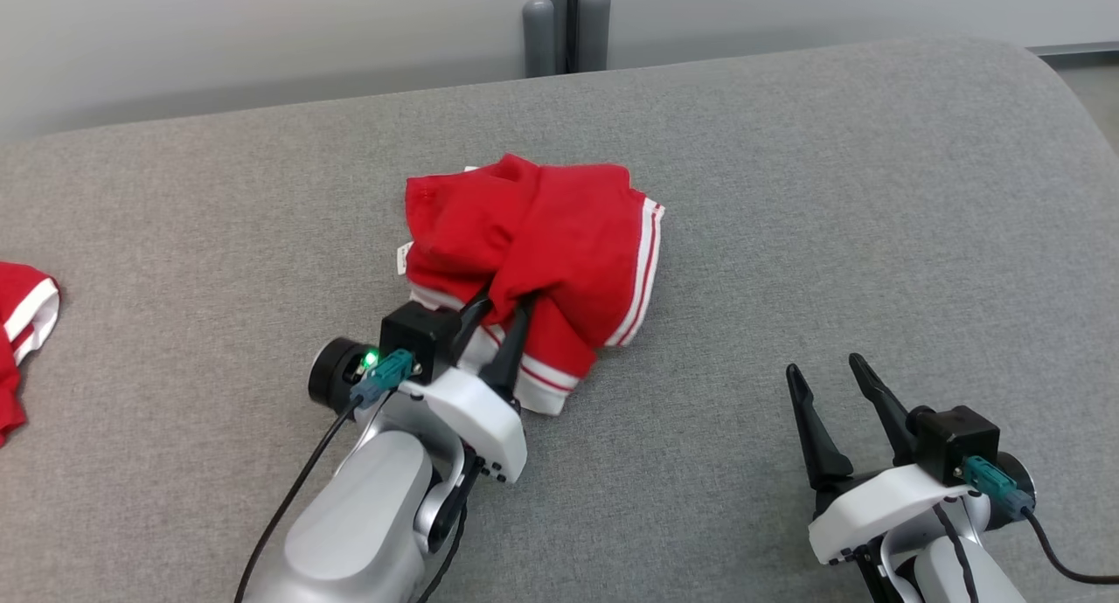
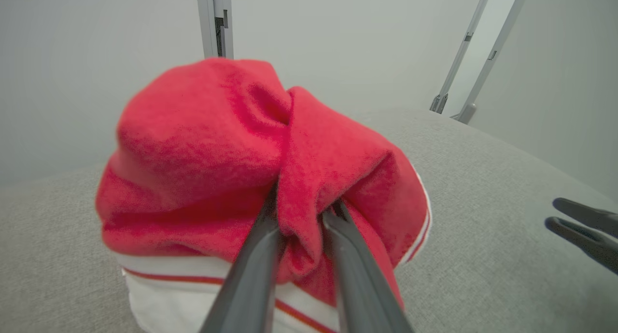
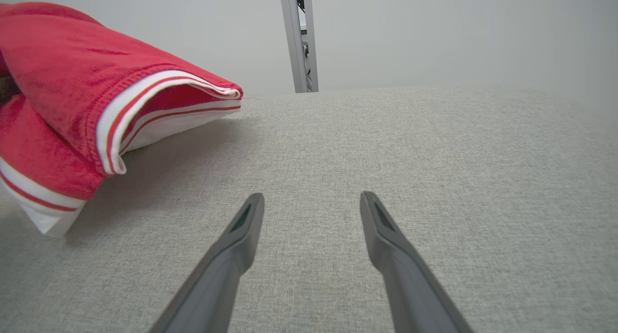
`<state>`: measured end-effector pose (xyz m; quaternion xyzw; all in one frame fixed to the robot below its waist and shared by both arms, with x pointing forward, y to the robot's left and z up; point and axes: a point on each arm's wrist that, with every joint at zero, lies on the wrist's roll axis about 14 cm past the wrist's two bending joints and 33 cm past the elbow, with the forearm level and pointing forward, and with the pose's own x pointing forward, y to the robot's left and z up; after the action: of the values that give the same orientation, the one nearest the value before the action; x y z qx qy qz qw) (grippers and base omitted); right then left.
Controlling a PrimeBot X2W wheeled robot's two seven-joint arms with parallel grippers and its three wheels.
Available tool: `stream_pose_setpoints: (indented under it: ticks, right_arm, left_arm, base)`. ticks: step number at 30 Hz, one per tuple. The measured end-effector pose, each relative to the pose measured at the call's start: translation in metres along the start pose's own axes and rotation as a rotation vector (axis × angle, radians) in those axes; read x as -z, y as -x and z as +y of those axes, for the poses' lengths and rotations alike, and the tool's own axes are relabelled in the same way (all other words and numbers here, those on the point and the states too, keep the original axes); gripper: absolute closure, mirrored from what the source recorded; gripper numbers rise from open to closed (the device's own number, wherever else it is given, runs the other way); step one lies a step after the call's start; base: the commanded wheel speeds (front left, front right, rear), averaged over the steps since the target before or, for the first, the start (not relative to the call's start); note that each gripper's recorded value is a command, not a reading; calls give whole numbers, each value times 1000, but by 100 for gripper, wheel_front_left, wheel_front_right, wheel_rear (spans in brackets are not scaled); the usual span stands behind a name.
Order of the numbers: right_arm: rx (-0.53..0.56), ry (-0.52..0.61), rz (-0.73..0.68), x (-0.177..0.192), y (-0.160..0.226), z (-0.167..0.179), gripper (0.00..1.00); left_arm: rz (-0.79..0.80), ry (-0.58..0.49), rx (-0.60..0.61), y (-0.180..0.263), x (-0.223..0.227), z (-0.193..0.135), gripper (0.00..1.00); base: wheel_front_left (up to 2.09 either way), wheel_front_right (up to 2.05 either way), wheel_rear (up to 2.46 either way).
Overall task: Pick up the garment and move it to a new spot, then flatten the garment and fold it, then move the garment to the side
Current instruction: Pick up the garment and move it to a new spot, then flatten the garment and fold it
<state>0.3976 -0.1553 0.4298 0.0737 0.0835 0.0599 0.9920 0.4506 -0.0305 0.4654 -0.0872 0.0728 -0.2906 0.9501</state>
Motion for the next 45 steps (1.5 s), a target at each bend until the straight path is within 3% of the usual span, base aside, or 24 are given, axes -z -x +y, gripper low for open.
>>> stream_pose_setpoints:
  ticks: [9,14,23,33,45]
  right_arm:
    - [-17,-5,-16,-5,-2,6,0]
    - [-22,-7,-34,-11,0,9,0]
    - [-14,-9,-64,-20,8,8,0]
    - [-20,-7,-84,-24,25,12,0]
    - [-24,-4,-100,-28,34,15,0]
  left_arm:
    - [-55,23,-173,31,-5,42,0]
    - [-41,-49,-273,61,2,74,0]
    - [-42,-54,-475,122,8,119,0]
    - [-21,-54,-563,170,21,126,0]
    - [-18,-75,-597,188,22,127,0]
  base:
    - [0,0,0]
    - [0,0,0]
    - [0,0,0]
    - [0,0,0]
    - [0,0,0]
